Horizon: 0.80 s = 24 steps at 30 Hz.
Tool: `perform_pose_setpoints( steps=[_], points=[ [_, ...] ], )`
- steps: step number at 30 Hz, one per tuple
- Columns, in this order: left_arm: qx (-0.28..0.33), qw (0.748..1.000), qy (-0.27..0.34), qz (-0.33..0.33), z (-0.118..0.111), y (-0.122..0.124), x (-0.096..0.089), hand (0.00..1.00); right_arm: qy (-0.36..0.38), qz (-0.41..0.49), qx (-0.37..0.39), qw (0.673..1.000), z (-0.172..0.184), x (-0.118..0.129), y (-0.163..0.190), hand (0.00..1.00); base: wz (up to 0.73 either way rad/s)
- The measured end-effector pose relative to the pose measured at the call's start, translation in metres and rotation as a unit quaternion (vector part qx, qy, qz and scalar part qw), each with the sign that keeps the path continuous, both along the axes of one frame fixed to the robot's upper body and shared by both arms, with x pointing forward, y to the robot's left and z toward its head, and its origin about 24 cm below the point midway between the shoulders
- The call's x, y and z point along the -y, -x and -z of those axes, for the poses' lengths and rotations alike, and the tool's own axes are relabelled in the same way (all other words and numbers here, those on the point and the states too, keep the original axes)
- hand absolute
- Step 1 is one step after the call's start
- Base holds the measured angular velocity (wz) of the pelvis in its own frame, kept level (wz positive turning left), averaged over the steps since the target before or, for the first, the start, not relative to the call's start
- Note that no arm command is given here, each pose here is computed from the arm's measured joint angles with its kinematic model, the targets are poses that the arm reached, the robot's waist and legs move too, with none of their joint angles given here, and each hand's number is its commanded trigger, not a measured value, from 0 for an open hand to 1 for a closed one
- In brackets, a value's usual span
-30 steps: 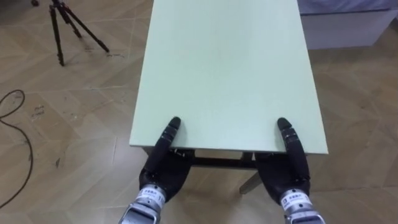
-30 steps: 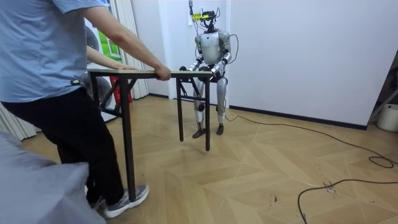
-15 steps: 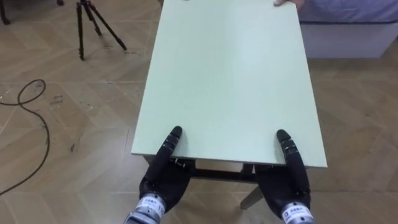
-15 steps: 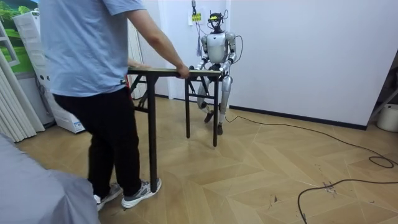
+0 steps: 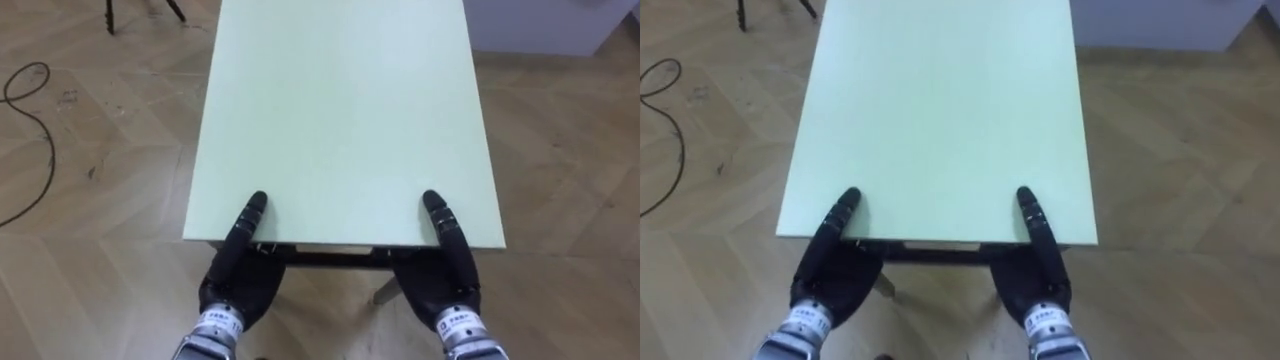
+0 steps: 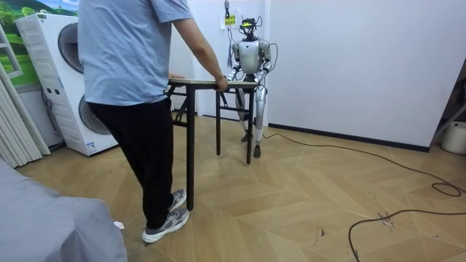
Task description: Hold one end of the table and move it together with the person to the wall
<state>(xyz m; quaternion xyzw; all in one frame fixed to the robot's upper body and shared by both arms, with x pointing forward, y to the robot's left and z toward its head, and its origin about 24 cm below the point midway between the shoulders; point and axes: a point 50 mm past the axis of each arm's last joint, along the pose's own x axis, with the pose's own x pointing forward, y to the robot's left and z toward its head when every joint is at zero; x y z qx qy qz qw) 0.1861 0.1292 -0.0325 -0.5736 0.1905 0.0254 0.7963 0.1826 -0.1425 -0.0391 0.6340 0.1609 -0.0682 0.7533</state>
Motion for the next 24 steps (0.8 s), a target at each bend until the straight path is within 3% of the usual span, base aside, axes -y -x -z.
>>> perform_pose_setpoints(
  steps=[9, 14, 24],
  points=[
    [0.001, 1.0, -0.018, 0.018, 0.001, 0.001, 0.004, 1.0, -0.009, 0.012, -0.008, 1.0, 0.004, 0.002, 0.008, 1.0, 0.13],
    [-0.025, 1.0, -0.003, 0.002, 0.011, 0.015, 0.005, 1.0, 0.006, -0.001, -0.018, 1.0, 0.009, 0.004, 0.01, 1.0, -0.18],
    [-0.02, 1.0, 0.012, 0.015, 0.009, 0.011, 0.016, 1.0, 0.033, 0.001, -0.003, 0.999, 0.002, 0.016, 0.004, 1.0, 0.35]
  ],
)
